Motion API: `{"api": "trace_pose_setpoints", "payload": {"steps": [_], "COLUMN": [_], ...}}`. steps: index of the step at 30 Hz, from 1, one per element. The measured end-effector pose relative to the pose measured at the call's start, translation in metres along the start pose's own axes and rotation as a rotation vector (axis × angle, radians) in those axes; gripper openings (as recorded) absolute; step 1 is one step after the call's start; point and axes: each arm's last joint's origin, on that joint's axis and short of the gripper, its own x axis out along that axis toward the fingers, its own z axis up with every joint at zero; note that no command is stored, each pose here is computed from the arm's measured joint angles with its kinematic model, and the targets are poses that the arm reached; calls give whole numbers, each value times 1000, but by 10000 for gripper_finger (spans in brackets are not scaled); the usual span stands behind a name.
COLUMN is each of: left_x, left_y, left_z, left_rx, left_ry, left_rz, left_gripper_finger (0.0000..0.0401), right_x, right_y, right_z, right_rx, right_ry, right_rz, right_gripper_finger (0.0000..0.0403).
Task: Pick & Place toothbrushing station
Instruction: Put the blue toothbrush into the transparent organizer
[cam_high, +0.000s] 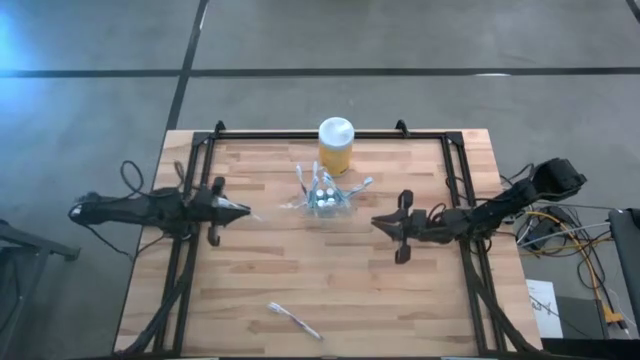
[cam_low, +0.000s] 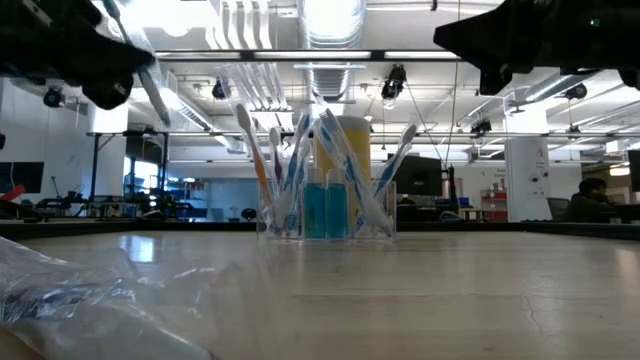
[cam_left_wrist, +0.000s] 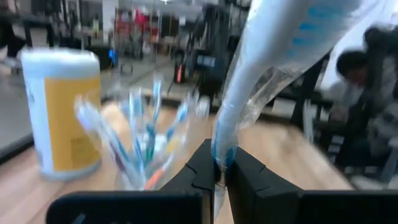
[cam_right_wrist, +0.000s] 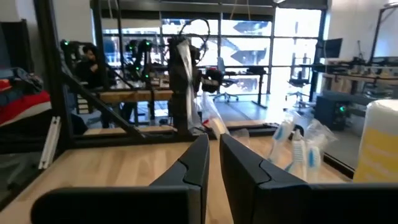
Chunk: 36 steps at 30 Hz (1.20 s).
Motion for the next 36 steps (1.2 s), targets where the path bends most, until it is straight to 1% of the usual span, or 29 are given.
{"api": "trace_pose_setpoints", "payload": {"steps": [2, 4, 7, 9, 11, 13, 18, 22, 27, 30, 34, 36], "left_x": [-3, -5, -6, -5, -1, 3, 15, 25, 39, 51, 69, 79], "left_y": [0, 2, 3, 3, 3, 1, -1, -3, -6, -8, -7, -6], "left_z": [1, -5, -9, -11, -16, -21, -28, -29, -22, -17, -16, -9], "left_rx": [-2, 11, 19, -7, -42, -51, -83, -93, -62, -17, 74, 105], "left_ry": [-18, 25, 53, 48, 45, 59, 44, 46, 63, 103, 176, 158], "left_rz": [-2, 5, 30, 31, 8, -42, -102, -107, -103, -84, 33, 49], "left_gripper_finger": [20, 20, 20, 20, 20, 20, 20, 20, 20, 20, 20, 20], "right_x": [-1, -3, -3, -1, 1, 3, 7, 9, 10, 10, 10, 11], "right_y": [0, 1, 2, 4, 5, 6, 8, 9, 10, 9, 9, 10], "right_z": [-1, -4, -6, -2, -1, 1, 4, 7, 8, 7, 7, 8], "right_rx": [-2, 3, 4, -3, -10, -23, -41, -57, -70, -72, -91, -93], "right_ry": [5, 15, 27, 14, 10, 6, 16, 17, 15, 19, 18, 13], "right_rz": [0, 12, 21, 21, 21, 21, 21, 21, 21, 22, 22, 22], "right_gripper_finger": [36, 36, 36, 36, 36, 36, 36, 36, 36, 36, 36, 36]}}
